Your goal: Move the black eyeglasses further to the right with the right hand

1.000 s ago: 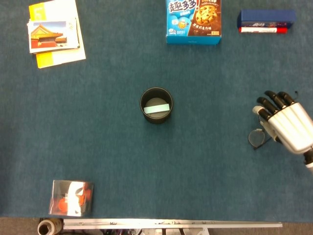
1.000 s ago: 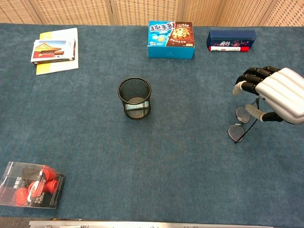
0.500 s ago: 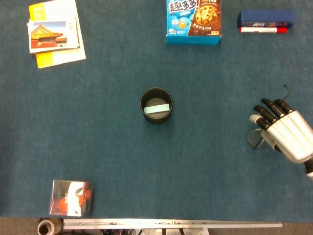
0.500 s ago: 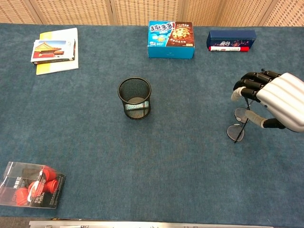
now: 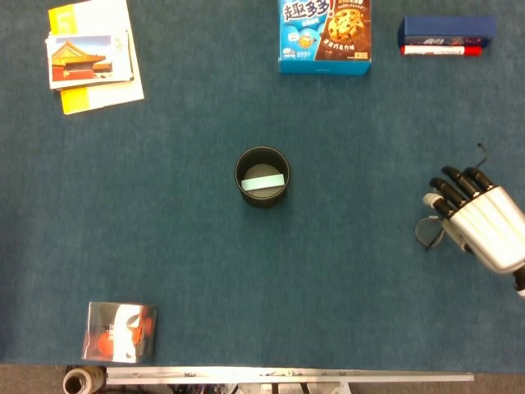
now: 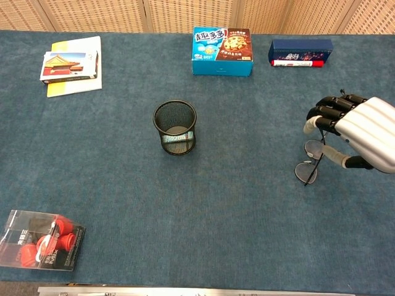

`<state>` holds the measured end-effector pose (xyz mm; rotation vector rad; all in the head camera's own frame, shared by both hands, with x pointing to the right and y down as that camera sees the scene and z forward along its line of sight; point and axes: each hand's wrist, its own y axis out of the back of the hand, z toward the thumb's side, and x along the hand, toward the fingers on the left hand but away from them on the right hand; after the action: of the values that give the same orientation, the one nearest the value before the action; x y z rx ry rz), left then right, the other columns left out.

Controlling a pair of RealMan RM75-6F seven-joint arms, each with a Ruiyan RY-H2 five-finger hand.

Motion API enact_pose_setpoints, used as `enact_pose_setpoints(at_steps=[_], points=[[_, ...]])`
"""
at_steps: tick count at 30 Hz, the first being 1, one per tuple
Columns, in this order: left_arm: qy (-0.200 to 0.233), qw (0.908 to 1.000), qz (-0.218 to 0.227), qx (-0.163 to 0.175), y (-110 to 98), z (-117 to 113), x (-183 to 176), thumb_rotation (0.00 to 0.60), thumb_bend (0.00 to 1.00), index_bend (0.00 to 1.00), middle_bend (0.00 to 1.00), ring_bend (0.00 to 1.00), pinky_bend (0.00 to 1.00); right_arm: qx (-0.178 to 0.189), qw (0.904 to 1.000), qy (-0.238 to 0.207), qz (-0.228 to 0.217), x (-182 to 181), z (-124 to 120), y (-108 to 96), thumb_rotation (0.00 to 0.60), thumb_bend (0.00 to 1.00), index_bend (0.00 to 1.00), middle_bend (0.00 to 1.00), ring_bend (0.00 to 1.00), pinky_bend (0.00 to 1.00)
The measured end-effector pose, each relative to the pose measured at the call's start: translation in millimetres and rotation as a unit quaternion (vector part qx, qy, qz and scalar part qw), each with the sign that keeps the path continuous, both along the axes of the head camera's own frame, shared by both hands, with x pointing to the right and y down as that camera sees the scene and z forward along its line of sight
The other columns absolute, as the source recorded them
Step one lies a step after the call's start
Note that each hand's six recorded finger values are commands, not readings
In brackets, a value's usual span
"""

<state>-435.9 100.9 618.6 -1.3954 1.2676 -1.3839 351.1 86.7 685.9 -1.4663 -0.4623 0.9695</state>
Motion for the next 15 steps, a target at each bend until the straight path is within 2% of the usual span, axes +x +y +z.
enact_pose_setpoints(at_steps=[4,15], points=[[0.001,1.0000,0.000,0.000,0,0,0,0.600,0.48,0.53,0.37,0.41,0.51,0.005,0.9999,0.009,-0.004,0,3,-1,0.600,0.34,0.35,0.34,0.21,0.31],[0.001,1.0000,0.000,0.000,0,0,0,0.600,0.48,0.53,0.37,0.41,0.51,0.008,0.9992,0.038,-0.005,5,18,-10,0.600,0.34,0.35,0.34,0.21,0.31]])
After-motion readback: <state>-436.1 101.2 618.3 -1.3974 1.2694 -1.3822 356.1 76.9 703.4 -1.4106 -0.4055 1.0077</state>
